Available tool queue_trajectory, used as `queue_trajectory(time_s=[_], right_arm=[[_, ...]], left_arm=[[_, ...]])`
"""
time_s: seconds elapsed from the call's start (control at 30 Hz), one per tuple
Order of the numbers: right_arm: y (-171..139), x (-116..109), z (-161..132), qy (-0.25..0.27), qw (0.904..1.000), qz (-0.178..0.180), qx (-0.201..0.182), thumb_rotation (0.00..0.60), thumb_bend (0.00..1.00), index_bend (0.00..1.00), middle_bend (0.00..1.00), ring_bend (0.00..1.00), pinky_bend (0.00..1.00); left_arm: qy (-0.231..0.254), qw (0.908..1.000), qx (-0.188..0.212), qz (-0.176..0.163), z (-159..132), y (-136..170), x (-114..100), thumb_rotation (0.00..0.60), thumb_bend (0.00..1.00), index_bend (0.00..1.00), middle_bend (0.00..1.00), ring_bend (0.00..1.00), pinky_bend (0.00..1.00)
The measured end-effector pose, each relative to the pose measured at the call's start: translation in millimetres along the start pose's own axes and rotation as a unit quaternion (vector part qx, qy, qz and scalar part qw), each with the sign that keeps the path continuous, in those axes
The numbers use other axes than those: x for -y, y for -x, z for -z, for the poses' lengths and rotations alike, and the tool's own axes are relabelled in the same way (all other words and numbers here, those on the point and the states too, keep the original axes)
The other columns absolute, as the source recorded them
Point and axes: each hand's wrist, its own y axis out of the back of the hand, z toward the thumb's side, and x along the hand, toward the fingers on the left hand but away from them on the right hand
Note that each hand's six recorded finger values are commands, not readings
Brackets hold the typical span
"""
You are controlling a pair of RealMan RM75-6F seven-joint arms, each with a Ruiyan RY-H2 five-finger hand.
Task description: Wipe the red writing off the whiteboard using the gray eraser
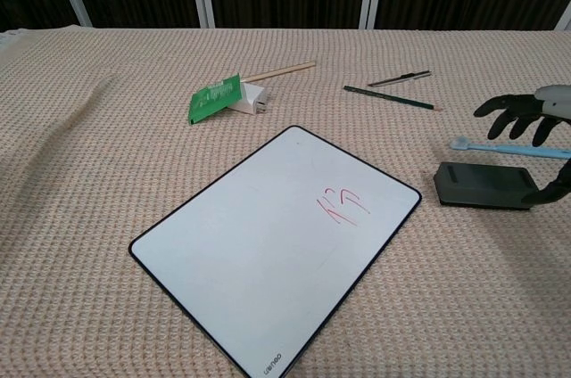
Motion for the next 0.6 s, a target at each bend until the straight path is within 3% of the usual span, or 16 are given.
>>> queue_trajectory(time_s=[0.6], right_arm=[[21.2, 20.6, -9.7, -0.007, 1.0000, 0.000, 0.004, 0.600, 0.32, 0.32, 0.36, 0.35, 0.38]], left_arm=[[-0.002, 1.0000, -0.009, 0.001, 2.8, -1.8, -0.3, 0.600, 0.49, 0.11, 0.01, 0.00, 0.00]])
